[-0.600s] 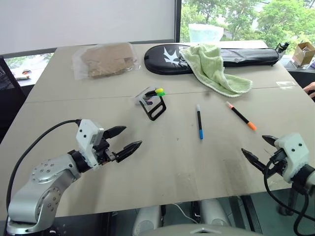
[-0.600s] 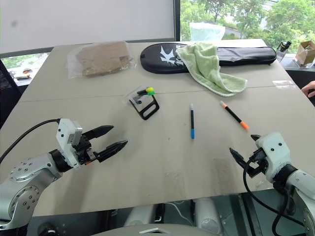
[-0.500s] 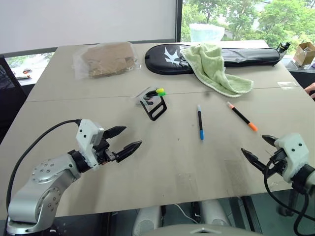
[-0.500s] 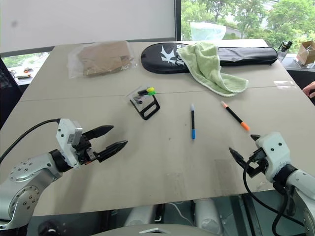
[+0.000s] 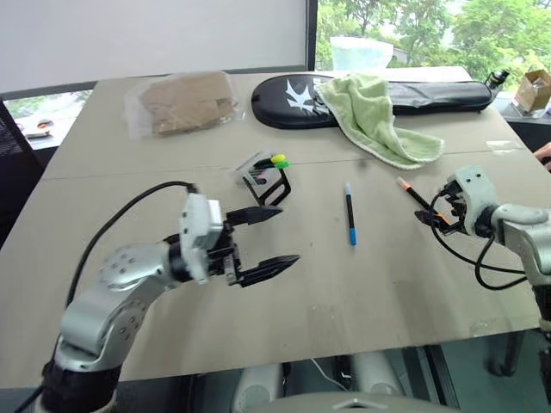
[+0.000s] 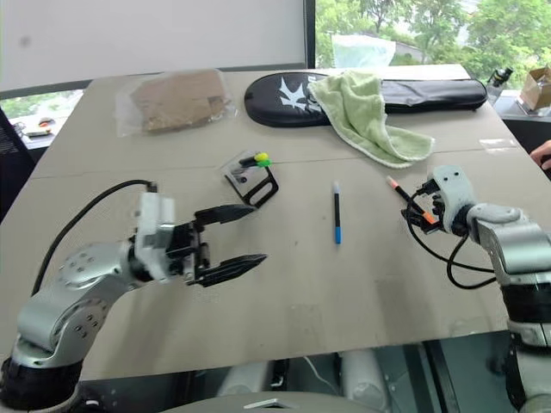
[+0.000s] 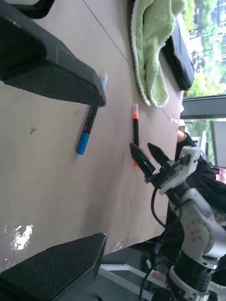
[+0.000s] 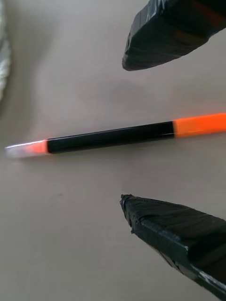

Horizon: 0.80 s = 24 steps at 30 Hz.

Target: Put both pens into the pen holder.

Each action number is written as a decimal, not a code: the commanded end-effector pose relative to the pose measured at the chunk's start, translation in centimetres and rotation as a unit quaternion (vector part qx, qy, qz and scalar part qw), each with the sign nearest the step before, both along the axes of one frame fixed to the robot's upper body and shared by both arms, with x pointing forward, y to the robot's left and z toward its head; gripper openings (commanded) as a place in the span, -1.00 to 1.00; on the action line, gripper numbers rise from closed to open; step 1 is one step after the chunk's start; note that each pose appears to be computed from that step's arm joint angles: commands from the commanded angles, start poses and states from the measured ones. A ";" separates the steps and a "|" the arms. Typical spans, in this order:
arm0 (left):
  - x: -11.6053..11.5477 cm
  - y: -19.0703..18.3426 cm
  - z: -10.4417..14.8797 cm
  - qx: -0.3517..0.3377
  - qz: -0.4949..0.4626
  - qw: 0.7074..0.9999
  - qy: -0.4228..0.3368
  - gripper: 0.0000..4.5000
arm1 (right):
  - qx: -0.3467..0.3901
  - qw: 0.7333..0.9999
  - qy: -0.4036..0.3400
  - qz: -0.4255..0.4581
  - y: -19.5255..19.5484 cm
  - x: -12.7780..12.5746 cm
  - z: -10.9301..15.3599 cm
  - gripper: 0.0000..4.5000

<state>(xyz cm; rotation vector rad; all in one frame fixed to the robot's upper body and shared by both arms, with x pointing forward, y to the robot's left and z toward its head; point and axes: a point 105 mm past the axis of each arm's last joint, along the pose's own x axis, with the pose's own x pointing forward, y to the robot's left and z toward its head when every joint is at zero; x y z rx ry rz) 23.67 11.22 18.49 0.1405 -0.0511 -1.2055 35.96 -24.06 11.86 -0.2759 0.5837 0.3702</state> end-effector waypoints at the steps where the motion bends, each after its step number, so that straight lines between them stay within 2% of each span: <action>1: -0.5 -1.2 1.0 -0.010 -0.015 1.000 0.001 1.00 | 0.000 0.999 0.037 -0.008 -0.8 0.2 -0.7 0.38; 3: -0.2 -1.6 1.4 -0.014 -0.009 1.000 0.004 1.00 | -0.010 0.999 0.049 -0.003 -1.1 0.1 -0.8 -0.10; 4: 0.0 -1.7 1.5 -0.019 -0.005 1.000 0.007 1.00 | -0.012 0.999 0.051 0.000 -1.1 -0.1 -0.8 -0.24; 7: 0.2 -2.2 2.0 -0.037 0.000 0.999 0.019 1.00 | 0.003 0.999 0.051 0.005 -1.1 -0.7 -0.3 -0.84; 8: 0.2 -2.4 2.1 -0.044 0.000 0.999 0.027 1.00 | 0.006 0.999 0.049 0.005 -1.2 -0.8 -0.2 -0.97; 10: 0.3 -2.9 1.9 -0.061 -0.005 0.994 0.091 1.00 | 0.048 0.998 0.021 0.023 -0.4 -1.5 1.1 -0.97; 11: 0.3 -3.2 1.8 -0.071 -0.013 0.990 0.120 1.00 | 0.091 0.994 -0.021 0.063 1.1 -2.1 2.8 -0.97; 12: 0.5 -3.6 1.9 -0.088 -0.017 0.985 0.146 1.00 | 0.136 0.984 -0.061 0.100 2.6 -2.9 4.5 -0.97; 15: 2.1 -4.5 2.1 -0.128 0.010 0.968 0.216 1.00 | 0.250 0.945 -0.119 0.173 6.5 -6.1 8.2 -0.97; 20: 3.8 -6.3 4.4 -0.218 0.001 0.933 0.287 1.00 | 0.320 0.886 -0.167 0.292 14.0 -12.3 10.4 -0.97; 23: 4.2 -6.5 5.1 -0.228 -0.007 0.924 0.307 1.00 | 0.326 0.878 -0.173 0.305 15.5 -13.4 10.7 -0.97; 24: 4.1 -6.7 5.4 -0.228 -0.017 0.923 0.311 0.77 | 0.325 0.879 -0.171 0.305 15.9 -13.5 10.6 -1.00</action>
